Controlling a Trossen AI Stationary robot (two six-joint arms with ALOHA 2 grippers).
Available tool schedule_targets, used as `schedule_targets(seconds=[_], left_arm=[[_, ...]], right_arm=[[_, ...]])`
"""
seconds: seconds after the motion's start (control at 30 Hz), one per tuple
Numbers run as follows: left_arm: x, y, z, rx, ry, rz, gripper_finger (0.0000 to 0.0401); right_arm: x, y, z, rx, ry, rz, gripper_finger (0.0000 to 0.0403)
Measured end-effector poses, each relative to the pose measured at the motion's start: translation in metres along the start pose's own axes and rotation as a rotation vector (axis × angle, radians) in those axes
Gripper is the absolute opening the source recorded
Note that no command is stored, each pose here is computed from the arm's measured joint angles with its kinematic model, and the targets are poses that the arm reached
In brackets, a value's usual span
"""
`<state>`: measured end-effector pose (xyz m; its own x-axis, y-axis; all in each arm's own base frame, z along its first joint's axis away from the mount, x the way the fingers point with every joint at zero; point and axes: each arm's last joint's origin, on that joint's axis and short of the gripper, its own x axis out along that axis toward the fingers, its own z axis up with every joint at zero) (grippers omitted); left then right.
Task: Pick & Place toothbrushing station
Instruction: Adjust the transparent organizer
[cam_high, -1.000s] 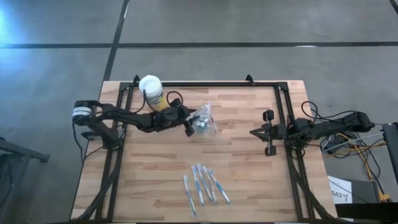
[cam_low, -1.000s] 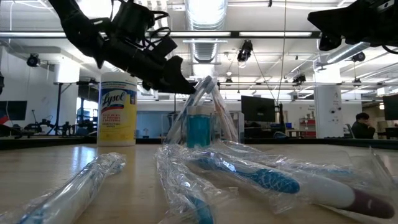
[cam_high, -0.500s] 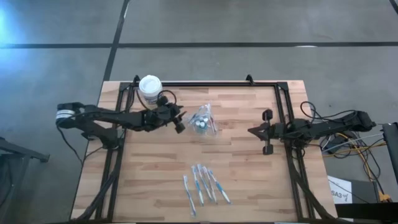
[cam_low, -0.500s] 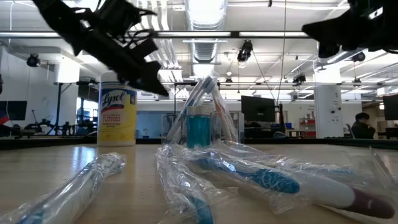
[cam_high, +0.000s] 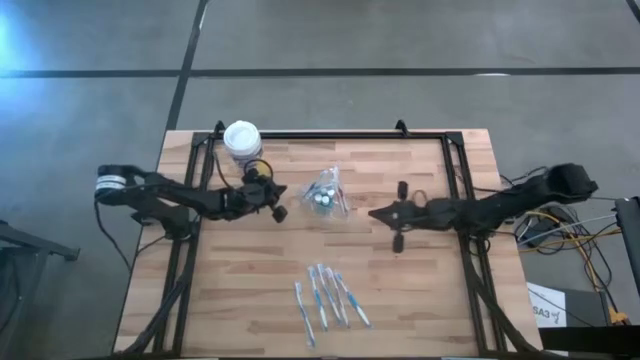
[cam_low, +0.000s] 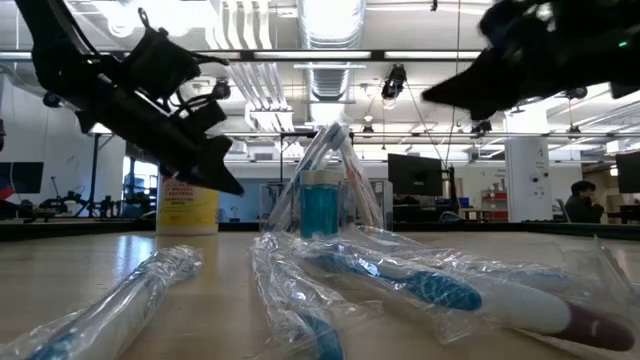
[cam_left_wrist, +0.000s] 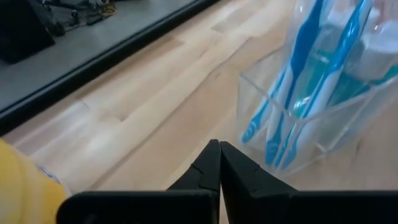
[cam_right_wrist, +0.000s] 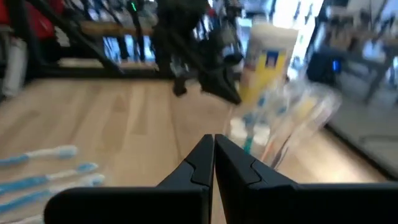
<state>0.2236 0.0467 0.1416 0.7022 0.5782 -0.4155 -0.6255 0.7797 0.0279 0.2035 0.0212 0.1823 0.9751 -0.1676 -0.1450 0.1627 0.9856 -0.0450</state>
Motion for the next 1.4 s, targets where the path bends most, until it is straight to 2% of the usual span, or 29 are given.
schedule_targets(seconds=[0.17, 0.37, 0.47, 0.63, 0.83, 1.1, 1.4], left_arm=[[0.010, -0.004, -0.005, 0.018, 0.038, 0.019, 0.0005], [0.019, -0.006, -0.012, 0.040, 0.078, 0.048, 0.0005], [0.022, -0.006, -0.012, 0.042, 0.083, 0.052, 0.0007], [0.025, -0.009, -0.007, 0.040, 0.077, 0.025, 0.0003], [0.026, -0.011, -0.002, 0.037, 0.068, 0.006, 0.0006], [0.027, -0.015, 0.002, 0.022, 0.073, -0.080, 0.0004], [0.026, -0.019, 0.002, 0.001, 0.090, -0.159, 0.0004]], right_arm=[[0.040, 0.012, -0.013, 0.032, 0.110, -0.001, 0.0008], [0.077, 0.029, -0.017, 0.033, 0.168, 0.147, 0.0008], [0.090, 0.033, -0.022, 0.031, 0.247, 0.198, 0.0008], [0.107, 0.028, -0.032, 0.052, 0.416, 0.127, 0.0008], [0.111, 0.023, -0.034, 0.071, 0.452, 0.051, 0.0008], [0.105, 0.007, -0.041, 0.092, 0.518, -0.198, 0.0008], [0.101, -0.003, -0.049, 0.109, 0.550, -0.266, 0.0008]])
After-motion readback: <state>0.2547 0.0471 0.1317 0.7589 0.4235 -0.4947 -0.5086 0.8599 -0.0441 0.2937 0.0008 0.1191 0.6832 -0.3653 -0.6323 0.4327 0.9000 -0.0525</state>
